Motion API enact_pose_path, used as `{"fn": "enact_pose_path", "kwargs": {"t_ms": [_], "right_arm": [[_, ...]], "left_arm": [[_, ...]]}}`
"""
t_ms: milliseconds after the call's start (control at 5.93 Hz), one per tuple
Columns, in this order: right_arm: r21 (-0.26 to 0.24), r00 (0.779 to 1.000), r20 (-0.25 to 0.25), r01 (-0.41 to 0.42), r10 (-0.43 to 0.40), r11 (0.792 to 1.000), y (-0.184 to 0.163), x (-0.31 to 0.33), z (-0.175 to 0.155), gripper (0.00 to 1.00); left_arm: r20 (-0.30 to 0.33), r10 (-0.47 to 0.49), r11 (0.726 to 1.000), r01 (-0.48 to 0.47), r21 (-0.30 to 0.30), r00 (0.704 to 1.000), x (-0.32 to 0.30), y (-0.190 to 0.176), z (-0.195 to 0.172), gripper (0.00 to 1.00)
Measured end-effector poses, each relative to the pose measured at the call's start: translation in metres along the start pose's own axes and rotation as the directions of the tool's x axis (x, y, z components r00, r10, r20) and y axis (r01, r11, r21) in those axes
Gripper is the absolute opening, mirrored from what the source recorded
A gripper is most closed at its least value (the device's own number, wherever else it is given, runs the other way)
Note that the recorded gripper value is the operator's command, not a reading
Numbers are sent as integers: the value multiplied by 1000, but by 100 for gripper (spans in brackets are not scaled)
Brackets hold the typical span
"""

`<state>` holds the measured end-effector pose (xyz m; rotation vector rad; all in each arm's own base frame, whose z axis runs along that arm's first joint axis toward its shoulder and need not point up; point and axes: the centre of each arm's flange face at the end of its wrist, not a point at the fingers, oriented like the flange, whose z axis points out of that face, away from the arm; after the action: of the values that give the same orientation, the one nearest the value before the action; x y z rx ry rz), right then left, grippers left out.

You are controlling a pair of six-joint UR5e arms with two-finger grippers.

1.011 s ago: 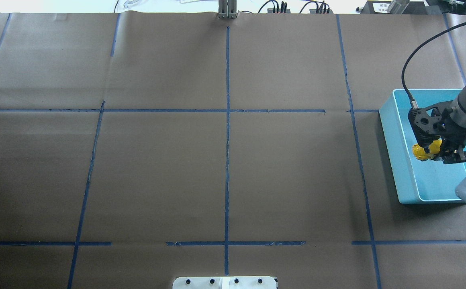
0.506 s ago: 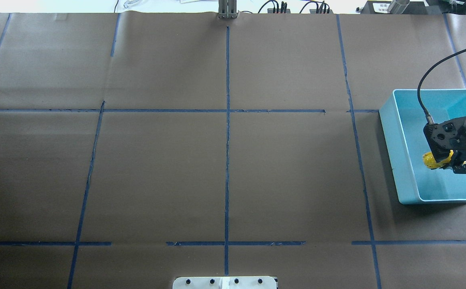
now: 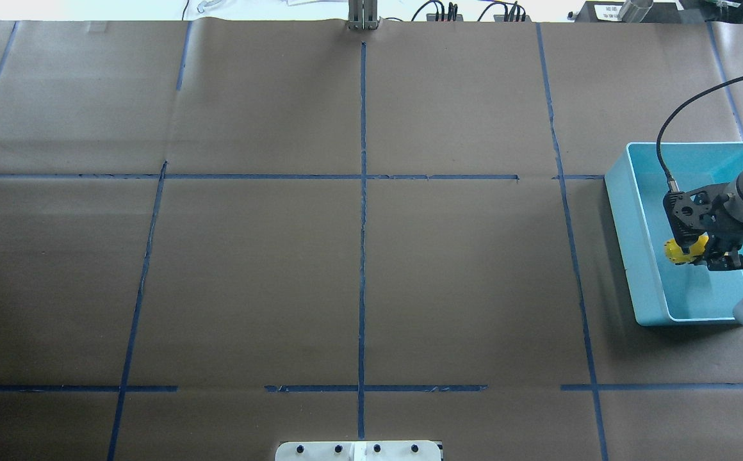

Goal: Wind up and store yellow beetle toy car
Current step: 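Lower the car into the bin and open the right gripper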

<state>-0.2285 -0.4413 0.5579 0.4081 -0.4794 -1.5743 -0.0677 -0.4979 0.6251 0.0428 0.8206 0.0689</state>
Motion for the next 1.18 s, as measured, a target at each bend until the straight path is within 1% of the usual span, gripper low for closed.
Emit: {"fn": "enact_pose_path", "kwargs": {"t_ms": [337,506,674,1011,1180], "right_arm": [[11,1000,5,-1,1,1000,-4,5,4,53],[21,1000,13,-2,1,1000,-5,5,5,87],[33,1000,22,-3,2,999,-6,5,5,100],[44,1000,24,-2,1,999,-8,4,2,100],[53,1000,13,-1,0,999,-8,6,-5,100]], "left_arm": [[4,2,1000,-2,1,1000,0,0,-1,100],[5,3,1000,-3,2,1000,1,0,-1,100],[6,4,1000,-4,2,1000,1,0,-1,100],[10,8,1000,-8,4,1000,2,0,-2,100],[13,20,1000,-21,16,1000,7,-2,-8,100]]}}
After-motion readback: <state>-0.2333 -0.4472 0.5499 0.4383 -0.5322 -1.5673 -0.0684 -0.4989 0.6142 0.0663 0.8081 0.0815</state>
